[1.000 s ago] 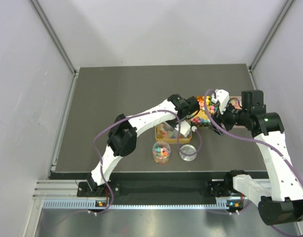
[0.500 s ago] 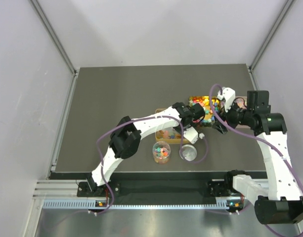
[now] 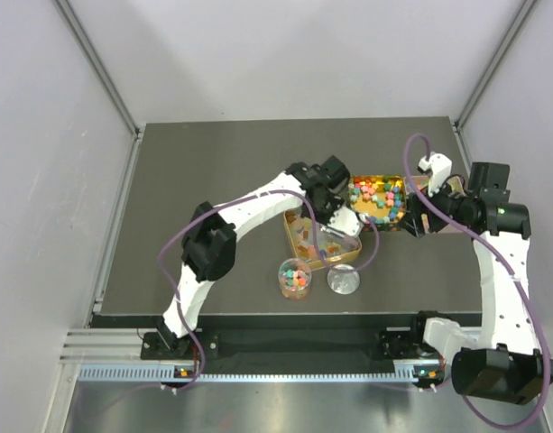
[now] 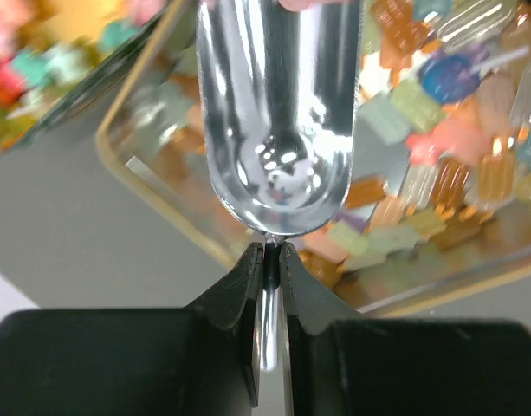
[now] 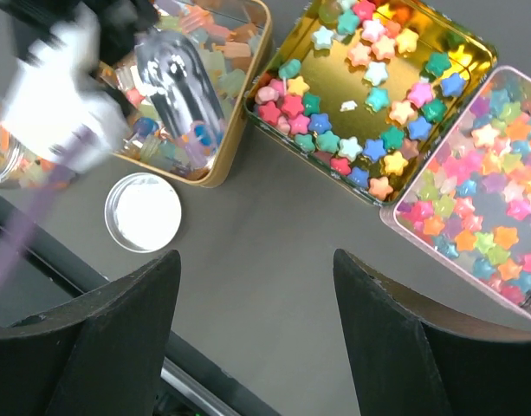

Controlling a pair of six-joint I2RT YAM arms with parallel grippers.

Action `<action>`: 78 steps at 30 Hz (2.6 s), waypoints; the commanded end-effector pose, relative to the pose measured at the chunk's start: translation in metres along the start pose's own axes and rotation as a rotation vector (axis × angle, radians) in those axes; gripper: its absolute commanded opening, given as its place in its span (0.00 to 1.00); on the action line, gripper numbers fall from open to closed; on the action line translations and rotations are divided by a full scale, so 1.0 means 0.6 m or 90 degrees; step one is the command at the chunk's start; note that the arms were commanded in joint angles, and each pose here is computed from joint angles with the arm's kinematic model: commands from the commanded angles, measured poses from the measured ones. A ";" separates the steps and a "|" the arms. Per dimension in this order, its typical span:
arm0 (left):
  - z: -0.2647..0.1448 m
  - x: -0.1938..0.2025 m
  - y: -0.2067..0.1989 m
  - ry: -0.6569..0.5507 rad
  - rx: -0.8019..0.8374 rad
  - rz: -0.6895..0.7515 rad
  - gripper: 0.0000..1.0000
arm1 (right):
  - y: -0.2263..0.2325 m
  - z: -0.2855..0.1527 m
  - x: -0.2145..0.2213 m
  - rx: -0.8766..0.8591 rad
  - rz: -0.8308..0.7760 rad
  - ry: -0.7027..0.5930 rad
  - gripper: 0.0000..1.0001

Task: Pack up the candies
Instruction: Scoop the fake candies from the storage box, then place the fake candies in the packing bottle.

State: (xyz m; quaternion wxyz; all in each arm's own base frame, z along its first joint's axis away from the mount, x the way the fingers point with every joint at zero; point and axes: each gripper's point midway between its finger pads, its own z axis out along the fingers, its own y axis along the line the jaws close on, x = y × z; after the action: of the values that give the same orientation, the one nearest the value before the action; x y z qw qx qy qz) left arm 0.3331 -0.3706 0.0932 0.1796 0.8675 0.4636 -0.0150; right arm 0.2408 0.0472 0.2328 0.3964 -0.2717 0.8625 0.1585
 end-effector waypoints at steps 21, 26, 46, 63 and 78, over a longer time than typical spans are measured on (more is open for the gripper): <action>-0.328 0.016 0.004 -0.145 -0.192 -0.095 0.00 | -0.073 0.003 -0.047 0.019 0.062 -0.050 0.72; -0.370 0.071 -0.119 -0.043 -0.136 -0.057 0.00 | -0.070 0.013 -0.050 -0.001 0.065 -0.058 0.71; -0.326 0.105 -0.261 0.221 0.023 0.129 0.00 | -0.025 0.023 -0.060 -0.056 0.006 -0.074 0.71; -0.354 0.110 -0.152 0.266 -0.093 0.107 0.00 | 0.011 0.013 -0.019 -0.060 -0.010 -0.073 0.71; -0.227 0.119 0.048 0.369 -0.123 0.234 0.00 | 0.002 -0.004 -0.032 -0.037 -0.043 -0.063 0.71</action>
State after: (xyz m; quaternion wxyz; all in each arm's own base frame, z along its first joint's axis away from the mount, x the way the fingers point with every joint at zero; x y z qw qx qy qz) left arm 0.3450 -0.2579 0.2107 0.1113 0.8893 0.3556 0.2650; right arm 0.2452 0.0522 0.2278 0.4121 -0.2780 0.8443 0.2000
